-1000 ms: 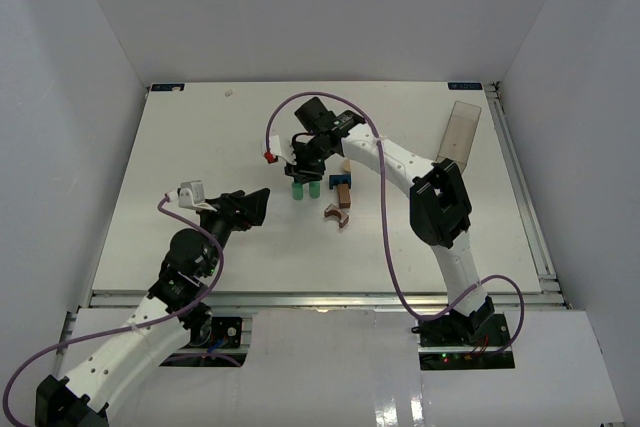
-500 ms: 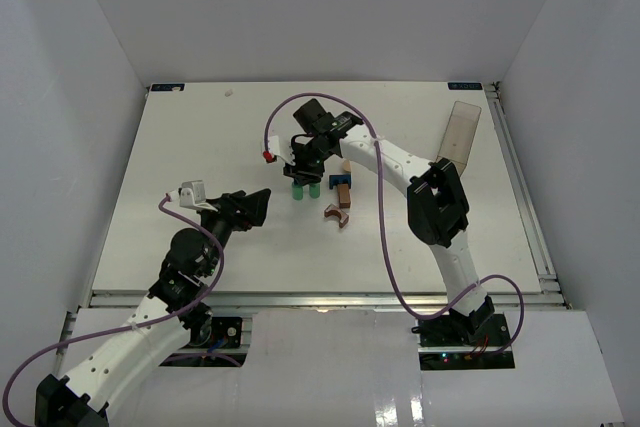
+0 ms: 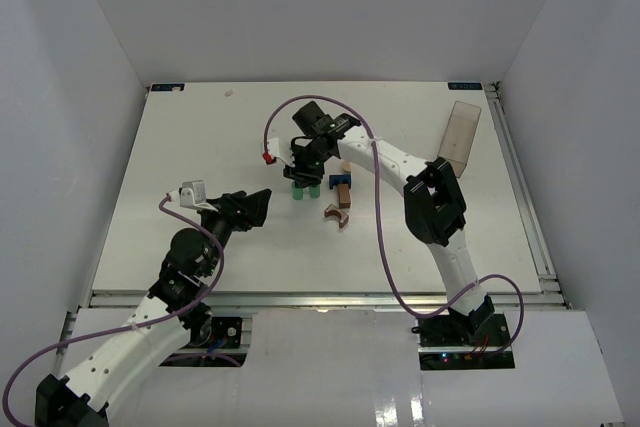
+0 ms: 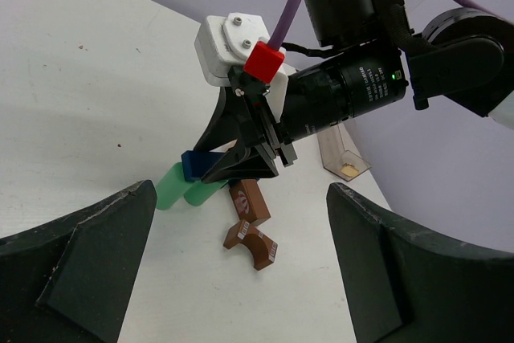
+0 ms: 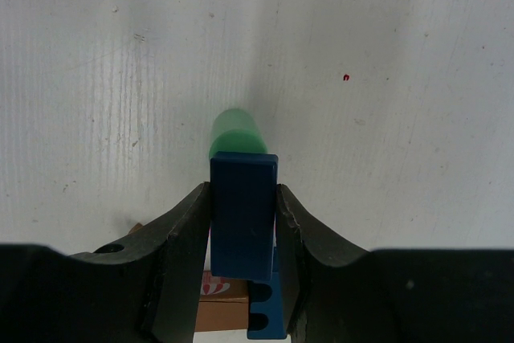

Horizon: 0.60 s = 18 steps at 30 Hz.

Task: Build the wood block tower

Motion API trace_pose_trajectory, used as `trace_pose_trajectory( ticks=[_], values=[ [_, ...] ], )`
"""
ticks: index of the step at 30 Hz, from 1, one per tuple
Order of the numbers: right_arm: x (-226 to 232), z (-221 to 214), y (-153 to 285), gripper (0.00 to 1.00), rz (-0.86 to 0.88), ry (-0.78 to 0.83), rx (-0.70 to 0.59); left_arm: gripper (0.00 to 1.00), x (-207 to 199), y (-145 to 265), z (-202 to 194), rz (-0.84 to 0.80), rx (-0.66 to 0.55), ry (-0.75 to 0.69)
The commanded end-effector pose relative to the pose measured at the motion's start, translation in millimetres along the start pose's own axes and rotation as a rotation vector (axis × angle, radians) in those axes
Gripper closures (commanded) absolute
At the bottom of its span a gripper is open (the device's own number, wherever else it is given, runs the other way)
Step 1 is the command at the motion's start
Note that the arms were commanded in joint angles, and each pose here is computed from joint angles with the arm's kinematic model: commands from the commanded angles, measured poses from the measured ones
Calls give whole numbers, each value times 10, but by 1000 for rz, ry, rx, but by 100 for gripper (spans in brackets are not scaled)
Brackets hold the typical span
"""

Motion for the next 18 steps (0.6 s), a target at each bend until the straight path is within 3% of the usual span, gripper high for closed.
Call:
trace_pose_trajectory(
  ticks=[1,18],
  values=[
    [-67,129,85,83,-30,8,-28,2,-32,-2,17,-23,-10,5],
    [-64,140,93,75,-29,1,-33,2,-35,-10,6,-26,-2,3]
  ],
)
Point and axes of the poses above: each gripper's point midway between its finger pads, its own y axis back along the fingers, its own x axis along the line the jaws close on, z = x × y, the point moved 8 cm from there along y, back along the fingers, and after that the axes turned 2 degrees about y, right-handed, at the moved point
